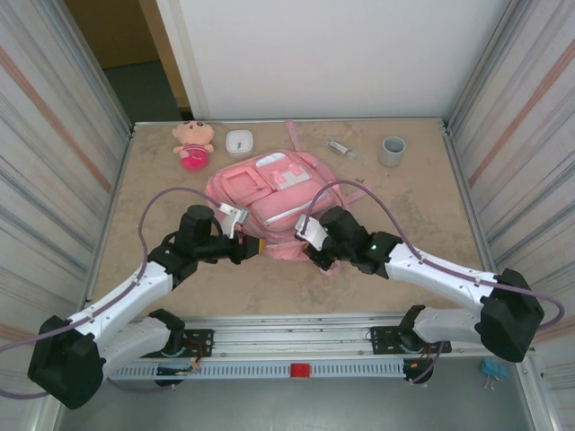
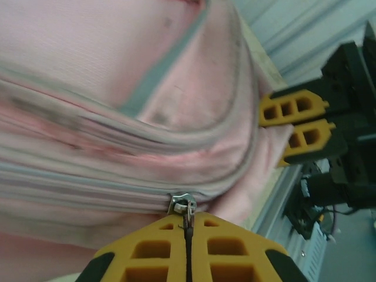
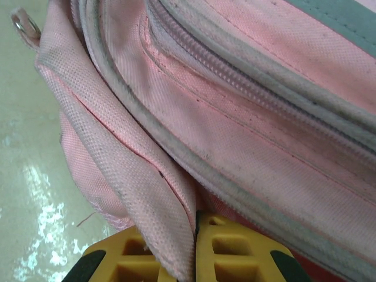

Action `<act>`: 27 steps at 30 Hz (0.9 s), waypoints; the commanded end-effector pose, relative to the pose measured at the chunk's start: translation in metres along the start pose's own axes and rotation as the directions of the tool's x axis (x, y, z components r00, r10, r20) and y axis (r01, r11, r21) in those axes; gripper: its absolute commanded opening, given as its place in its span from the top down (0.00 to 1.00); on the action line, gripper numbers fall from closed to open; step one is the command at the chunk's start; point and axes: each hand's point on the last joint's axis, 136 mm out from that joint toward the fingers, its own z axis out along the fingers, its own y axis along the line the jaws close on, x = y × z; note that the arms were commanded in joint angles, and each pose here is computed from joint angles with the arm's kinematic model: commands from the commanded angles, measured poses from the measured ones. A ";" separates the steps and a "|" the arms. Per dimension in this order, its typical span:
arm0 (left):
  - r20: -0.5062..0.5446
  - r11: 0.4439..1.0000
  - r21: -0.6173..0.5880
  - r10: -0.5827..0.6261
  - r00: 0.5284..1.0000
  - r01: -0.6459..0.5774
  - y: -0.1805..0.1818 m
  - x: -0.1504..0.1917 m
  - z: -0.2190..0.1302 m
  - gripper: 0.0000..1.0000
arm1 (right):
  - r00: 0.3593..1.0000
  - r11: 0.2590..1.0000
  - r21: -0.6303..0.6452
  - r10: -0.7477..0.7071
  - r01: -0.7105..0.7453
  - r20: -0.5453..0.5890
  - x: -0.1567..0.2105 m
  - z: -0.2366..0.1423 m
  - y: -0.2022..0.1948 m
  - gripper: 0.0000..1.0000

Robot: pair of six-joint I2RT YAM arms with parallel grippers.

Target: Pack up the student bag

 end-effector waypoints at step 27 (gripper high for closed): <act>0.130 0.987 0.007 0.161 0.978 -0.163 -0.031 -0.037 -0.011 1.00 | 0.305 0.307 -0.258 0.951 -0.916 0.051 -0.013 -0.048 -0.034 0.38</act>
